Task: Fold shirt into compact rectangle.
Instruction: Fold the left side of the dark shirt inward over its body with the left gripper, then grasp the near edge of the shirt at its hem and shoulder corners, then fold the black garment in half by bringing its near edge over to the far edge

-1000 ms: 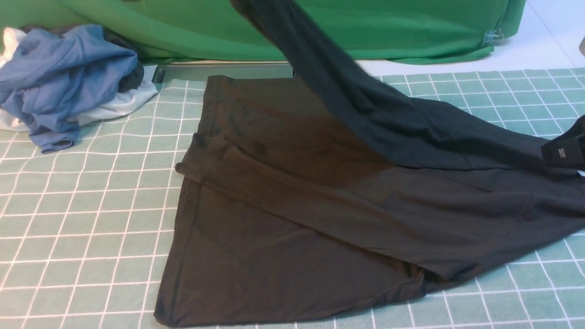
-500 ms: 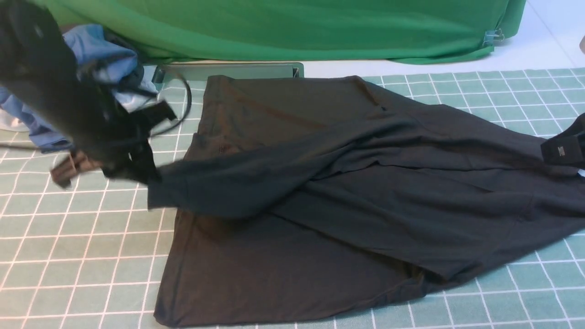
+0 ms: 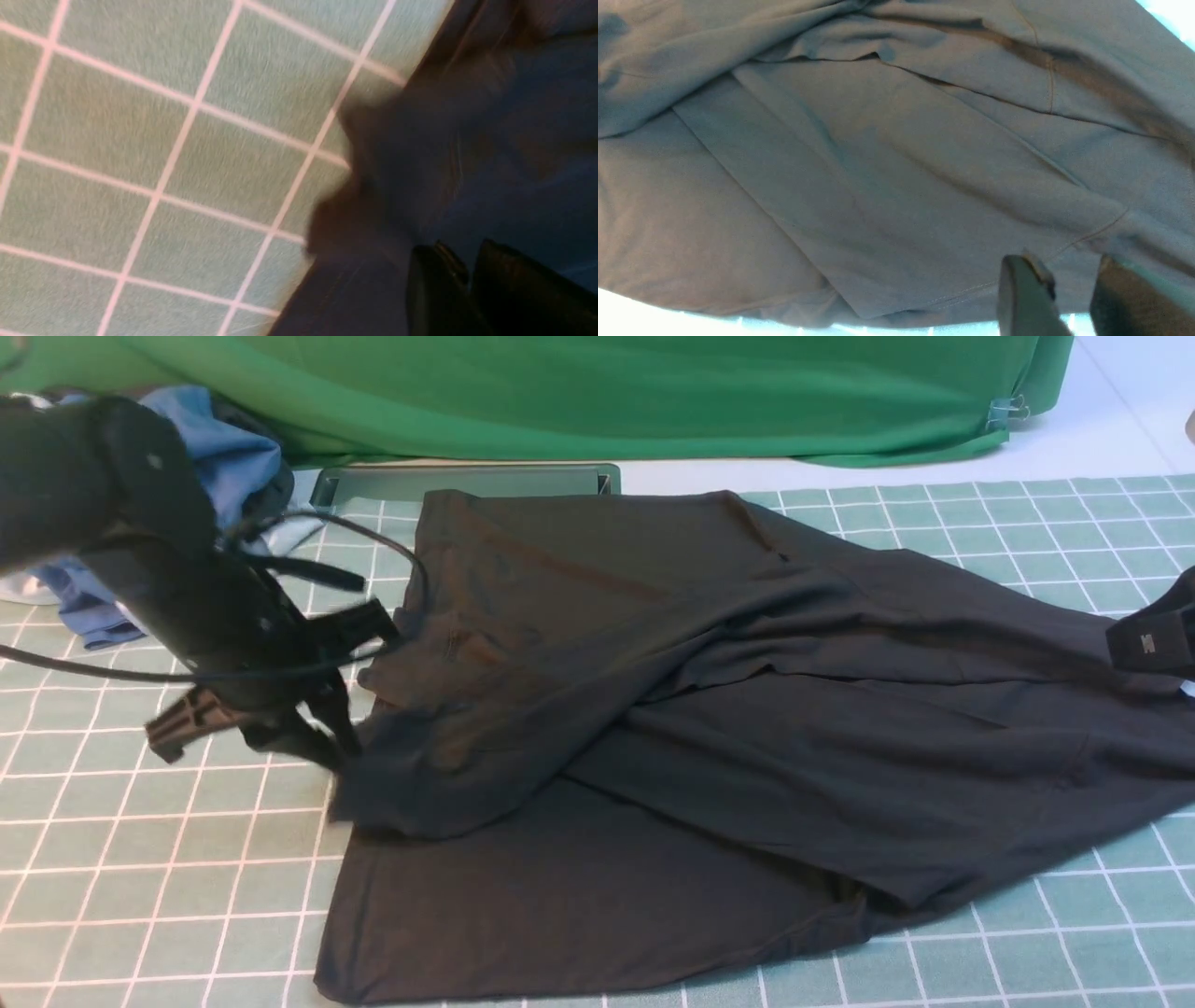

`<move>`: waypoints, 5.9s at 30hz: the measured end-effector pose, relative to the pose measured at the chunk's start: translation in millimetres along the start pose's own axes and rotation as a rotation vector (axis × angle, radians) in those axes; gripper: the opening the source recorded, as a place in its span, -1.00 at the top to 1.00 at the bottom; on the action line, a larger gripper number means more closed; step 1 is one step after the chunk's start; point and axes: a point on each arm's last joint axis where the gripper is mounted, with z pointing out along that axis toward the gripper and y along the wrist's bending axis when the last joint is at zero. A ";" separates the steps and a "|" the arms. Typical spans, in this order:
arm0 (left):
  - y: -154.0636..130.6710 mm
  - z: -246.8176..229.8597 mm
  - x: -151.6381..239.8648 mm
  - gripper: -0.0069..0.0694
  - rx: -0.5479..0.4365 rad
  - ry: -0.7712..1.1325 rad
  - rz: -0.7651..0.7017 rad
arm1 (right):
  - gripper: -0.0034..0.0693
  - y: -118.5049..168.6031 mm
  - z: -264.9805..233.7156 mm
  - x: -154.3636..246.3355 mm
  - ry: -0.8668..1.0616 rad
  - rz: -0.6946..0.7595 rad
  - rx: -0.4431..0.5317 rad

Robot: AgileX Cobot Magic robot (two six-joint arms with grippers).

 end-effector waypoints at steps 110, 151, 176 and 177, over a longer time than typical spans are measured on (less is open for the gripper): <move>43.5 -17.5 109.4 0.77 0.020 0.163 0.244 | 0.71 107.4 106.6 67.8 0.741 -0.535 0.083; -36.3 -9.6 -117.7 0.77 0.268 -0.258 0.005 | 0.71 30.3 237.6 -123.0 0.187 -0.307 0.161; -43.2 51.9 -184.3 0.65 0.214 -0.438 0.063 | 0.59 0.6 308.0 -148.2 0.058 -0.229 0.183; -43.2 50.3 -185.1 0.57 0.216 -0.441 0.064 | 0.47 0.7 308.1 -148.5 0.055 -0.230 0.183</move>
